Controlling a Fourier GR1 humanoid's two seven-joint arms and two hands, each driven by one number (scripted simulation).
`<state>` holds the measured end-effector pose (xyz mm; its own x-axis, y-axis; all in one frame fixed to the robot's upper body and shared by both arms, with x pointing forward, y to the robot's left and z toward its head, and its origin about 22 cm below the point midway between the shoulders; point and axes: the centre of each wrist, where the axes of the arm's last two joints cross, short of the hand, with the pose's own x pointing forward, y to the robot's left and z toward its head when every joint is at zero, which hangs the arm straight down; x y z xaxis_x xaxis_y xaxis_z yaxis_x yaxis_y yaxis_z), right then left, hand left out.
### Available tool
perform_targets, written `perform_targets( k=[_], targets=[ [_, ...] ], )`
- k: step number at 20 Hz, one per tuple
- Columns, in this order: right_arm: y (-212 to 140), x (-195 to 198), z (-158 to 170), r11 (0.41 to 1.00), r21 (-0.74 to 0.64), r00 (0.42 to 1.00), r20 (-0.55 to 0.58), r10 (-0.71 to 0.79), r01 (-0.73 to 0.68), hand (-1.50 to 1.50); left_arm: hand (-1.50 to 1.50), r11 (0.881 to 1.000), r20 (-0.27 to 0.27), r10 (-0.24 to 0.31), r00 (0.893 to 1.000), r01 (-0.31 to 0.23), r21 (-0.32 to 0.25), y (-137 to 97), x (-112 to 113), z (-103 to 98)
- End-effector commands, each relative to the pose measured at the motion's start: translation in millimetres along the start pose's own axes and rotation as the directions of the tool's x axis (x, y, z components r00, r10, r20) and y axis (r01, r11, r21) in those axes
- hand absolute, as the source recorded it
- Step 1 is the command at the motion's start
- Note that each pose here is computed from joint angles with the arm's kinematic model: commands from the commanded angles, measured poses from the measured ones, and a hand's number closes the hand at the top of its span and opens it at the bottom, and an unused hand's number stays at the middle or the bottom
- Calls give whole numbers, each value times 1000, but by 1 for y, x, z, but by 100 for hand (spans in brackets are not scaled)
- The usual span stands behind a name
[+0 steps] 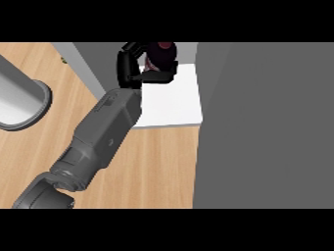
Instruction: Pick up the wine, place it into the cabinet and close the cabinet
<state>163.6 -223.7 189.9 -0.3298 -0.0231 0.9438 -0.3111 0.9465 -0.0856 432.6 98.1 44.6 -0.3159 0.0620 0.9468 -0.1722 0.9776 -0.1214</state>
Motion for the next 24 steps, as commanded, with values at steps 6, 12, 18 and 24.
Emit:
perform_targets(
  k=[6, 12, 18, 24],
  targets=[
    [11, 17, 13, 999, 22, 998, 54, -30, 28, -150, 150, 999, -38, 6, 999, -4, 53, 9, -13, 6],
    [11, 17, 7, 999, 44, 999, 51, -14, 11, -150, -150, 993, -28, -89, 996, 91, 72, 19, -16, 4],
    [5, 6, 13, 999, 16, 998, 51, -29, 28, -150, -150, 991, -56, -119, 991, 122, 62, 31, -29, 13],
    [4, 7, 12, 999, 45, 999, 35, -27, 25, -150, -150, 978, -61, -198, 978, 201, 59, 19, -29, 18]
  ],
)
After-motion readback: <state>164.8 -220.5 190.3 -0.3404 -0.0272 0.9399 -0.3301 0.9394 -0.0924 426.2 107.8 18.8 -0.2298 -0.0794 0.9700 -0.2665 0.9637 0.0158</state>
